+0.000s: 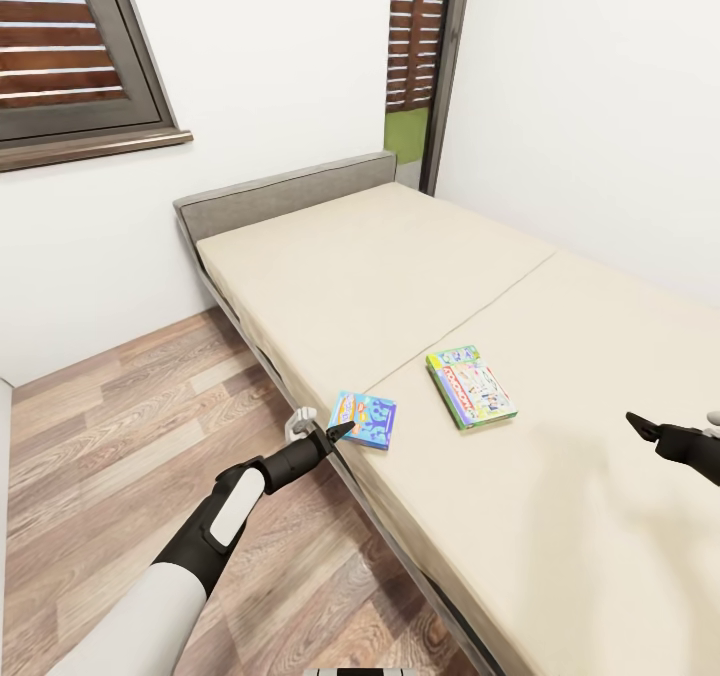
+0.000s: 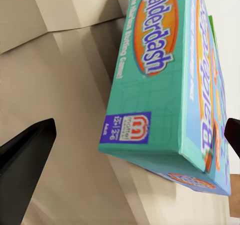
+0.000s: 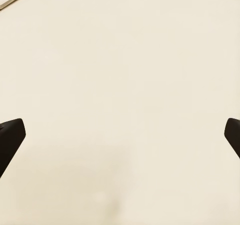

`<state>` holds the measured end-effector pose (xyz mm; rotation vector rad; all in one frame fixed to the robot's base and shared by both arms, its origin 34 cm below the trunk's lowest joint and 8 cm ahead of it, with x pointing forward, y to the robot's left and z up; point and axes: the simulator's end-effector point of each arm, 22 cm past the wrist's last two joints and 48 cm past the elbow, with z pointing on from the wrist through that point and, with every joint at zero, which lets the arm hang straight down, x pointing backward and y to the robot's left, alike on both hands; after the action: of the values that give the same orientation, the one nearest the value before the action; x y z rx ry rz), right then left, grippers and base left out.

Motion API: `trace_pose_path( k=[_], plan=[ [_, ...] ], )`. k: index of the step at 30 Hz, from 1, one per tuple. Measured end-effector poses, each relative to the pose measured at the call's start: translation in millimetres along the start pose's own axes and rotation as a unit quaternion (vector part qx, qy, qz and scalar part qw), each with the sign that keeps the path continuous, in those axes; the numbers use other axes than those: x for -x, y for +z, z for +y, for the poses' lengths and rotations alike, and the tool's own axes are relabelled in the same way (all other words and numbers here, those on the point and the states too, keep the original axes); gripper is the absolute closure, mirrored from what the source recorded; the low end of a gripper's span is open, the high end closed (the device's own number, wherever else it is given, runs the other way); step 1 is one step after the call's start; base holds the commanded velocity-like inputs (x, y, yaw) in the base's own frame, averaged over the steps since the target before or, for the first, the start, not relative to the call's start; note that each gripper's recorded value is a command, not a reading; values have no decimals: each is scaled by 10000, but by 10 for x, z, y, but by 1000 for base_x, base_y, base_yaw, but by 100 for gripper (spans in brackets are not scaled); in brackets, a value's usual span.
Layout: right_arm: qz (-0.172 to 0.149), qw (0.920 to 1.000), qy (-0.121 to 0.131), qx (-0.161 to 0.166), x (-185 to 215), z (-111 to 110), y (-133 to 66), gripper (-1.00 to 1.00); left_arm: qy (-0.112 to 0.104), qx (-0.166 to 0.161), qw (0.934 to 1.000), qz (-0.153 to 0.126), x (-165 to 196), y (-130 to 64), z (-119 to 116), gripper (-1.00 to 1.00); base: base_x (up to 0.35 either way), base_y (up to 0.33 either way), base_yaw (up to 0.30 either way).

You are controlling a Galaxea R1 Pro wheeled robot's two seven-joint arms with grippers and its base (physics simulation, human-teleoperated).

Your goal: Put all the toys in the child's room - the three board games (two on the bed and one on the table), the two jigsaw puzzles on the table, and the tennis ball on the table - inside the toy box on the table in the child's room.

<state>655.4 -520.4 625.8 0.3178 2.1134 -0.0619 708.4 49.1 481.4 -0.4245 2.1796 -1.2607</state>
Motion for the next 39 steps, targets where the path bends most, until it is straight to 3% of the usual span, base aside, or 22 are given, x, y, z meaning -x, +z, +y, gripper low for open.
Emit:
trace_pose_path(
  k=[20,21,39],
  plan=[
    [2,10000,4,1,-4,4,2,-100,3,-3,10000,1,0,0,-2,-100,0,0,-1],
    [2,10000,4,1,-4,4,2,-100,2,-2,10000,1,0,0,-2,100,0,0,0],
    [-49,10000,13,17,44,8,-66,-100,22,-94,10000,-17,0,-10,-151,100,0,0,0]
  ],
)
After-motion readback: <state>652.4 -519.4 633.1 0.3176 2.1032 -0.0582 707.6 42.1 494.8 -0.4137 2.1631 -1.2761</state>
